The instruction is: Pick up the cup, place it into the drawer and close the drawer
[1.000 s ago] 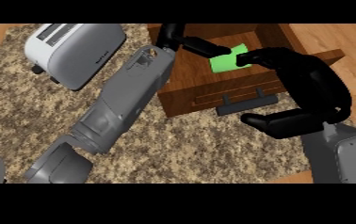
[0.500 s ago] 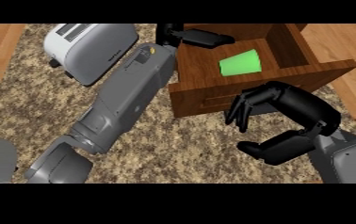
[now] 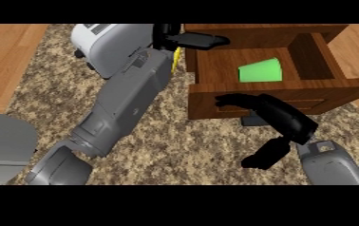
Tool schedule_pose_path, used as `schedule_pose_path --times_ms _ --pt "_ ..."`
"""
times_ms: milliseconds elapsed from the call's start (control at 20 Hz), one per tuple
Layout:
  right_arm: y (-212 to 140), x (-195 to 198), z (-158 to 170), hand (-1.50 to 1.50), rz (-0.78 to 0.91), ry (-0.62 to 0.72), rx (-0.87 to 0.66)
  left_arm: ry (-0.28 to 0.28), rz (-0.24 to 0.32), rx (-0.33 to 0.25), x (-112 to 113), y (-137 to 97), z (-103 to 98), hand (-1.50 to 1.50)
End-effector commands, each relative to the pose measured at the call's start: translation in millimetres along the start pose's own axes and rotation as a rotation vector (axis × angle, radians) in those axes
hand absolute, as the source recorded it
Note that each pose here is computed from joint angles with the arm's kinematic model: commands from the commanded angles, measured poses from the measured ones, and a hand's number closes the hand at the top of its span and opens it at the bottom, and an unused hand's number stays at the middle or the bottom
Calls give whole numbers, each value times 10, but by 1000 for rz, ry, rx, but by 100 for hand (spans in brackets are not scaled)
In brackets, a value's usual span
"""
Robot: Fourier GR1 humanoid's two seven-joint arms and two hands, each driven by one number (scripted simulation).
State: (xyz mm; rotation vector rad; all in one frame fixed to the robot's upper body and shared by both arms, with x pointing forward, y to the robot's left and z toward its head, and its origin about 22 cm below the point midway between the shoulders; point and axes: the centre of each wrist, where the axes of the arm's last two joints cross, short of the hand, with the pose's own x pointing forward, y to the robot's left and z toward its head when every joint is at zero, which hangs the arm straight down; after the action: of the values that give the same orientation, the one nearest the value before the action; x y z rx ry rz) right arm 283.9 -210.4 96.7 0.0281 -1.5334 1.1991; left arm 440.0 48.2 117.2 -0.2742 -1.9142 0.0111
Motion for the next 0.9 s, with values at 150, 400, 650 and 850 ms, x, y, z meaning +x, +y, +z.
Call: schedule_pose_path --times_ms 150,400,650,850 --pt "431 -679 -261 -150 96 145 98 4 72 11 -172 139 167 -150" --pt "314 -978 -607 150 120 247 73 -9 86 40 -272 443 306 -150" --pt "61 -1284 -577 150 89 189 -50 -14 105 10 -170 669 320 -150" --pt "-287 -1269 -686 150 86 168 -160 -14 98 1 -156 875 356 -150"
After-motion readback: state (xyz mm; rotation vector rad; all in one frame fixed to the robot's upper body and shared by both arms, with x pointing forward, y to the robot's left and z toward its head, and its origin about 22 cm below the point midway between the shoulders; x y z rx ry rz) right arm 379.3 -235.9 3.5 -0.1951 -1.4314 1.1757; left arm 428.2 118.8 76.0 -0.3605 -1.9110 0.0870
